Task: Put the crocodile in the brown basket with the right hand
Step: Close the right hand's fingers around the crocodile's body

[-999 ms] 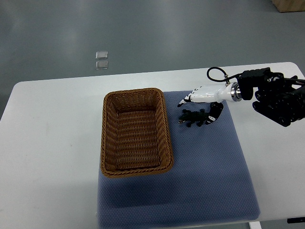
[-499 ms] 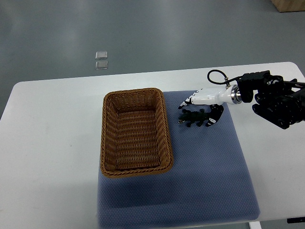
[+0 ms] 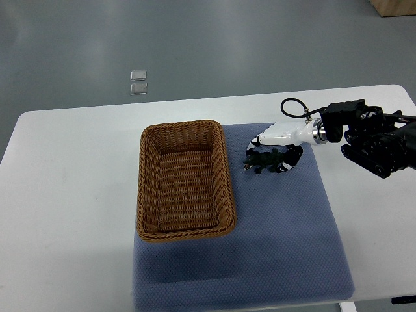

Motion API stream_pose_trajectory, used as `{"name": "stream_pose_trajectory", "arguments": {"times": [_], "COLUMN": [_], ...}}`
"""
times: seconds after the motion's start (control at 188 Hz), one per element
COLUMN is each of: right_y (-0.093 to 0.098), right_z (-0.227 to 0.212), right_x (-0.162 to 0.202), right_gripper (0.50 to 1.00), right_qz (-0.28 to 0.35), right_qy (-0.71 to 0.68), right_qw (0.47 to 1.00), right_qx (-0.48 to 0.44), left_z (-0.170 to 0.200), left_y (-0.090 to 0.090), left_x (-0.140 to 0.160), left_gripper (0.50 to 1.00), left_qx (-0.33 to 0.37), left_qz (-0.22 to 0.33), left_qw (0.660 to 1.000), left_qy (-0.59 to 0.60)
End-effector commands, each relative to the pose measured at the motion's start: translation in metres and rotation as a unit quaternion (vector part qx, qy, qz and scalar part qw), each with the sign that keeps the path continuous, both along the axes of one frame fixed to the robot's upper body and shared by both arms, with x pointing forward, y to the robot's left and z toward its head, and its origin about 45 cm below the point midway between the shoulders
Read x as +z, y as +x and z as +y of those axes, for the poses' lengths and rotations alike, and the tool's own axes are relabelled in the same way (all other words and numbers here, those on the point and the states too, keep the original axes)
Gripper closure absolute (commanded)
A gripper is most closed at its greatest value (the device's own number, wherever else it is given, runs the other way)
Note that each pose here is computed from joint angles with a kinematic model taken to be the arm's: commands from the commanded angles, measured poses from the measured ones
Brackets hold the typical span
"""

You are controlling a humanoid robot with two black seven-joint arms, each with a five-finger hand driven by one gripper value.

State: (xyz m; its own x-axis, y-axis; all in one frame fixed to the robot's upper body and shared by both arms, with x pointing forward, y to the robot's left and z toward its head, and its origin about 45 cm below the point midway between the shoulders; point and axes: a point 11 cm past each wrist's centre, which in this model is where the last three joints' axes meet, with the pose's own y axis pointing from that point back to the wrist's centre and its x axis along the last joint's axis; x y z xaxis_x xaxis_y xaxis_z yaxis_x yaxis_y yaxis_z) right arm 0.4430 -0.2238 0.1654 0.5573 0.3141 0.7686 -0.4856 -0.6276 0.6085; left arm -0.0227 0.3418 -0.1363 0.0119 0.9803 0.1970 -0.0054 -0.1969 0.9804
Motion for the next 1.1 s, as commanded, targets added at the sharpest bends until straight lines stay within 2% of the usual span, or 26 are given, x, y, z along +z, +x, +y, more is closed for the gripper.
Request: {"name": "stream_pose_trajectory", "arguments": {"times": [0.0, 0.085, 0.234, 0.414, 0.59, 0.76, 1.094], "right_y": [0.000, 0.000, 0.000, 0.001, 0.002, 0.002, 0.007], "right_z": [0.000, -0.001, -0.001, -0.001, -0.001, -0.001, -0.006], "right_x": [0.000, 0.001, 0.001, 0.002, 0.003, 0.004, 0.011], "right_gripper": [0.703, 0.707, 0.746, 0.850, 0.918, 0.951, 0.959], "right_qz": [0.000, -0.001, -0.001, -0.002, -0.003, -0.004, -0.009], "right_qy": [0.000, 0.000, 0.000, -0.001, -0.001, 0.001, 0.011], "right_qw": [1.000, 1.000, 1.000, 1.000, 1.000, 1.000, 1.000], "right_qx": [0.000, 0.000, 0.000, -0.001, 0.000, -0.001, -0.014], "left_z": [0.000, 0.000, 0.000, 0.000, 0.000, 0.000, 0.000], "left_y": [0.000, 0.000, 0.000, 0.000, 0.000, 0.000, 0.000], "left_x": [0.000, 0.000, 0.000, 0.000, 0.000, 0.000, 0.000], "left_gripper": [0.500, 0.500, 0.500, 0.500, 0.500, 0.500, 0.500], "left_qx": [0.000, 0.000, 0.000, 0.000, 0.000, 0.000, 0.000], "left_qz": [0.000, 0.000, 0.000, 0.000, 0.000, 0.000, 0.000], "left_qw": [1.000, 1.000, 1.000, 1.000, 1.000, 1.000, 1.000], "left_qy": [0.000, 0.000, 0.000, 0.000, 0.000, 0.000, 0.000]}}
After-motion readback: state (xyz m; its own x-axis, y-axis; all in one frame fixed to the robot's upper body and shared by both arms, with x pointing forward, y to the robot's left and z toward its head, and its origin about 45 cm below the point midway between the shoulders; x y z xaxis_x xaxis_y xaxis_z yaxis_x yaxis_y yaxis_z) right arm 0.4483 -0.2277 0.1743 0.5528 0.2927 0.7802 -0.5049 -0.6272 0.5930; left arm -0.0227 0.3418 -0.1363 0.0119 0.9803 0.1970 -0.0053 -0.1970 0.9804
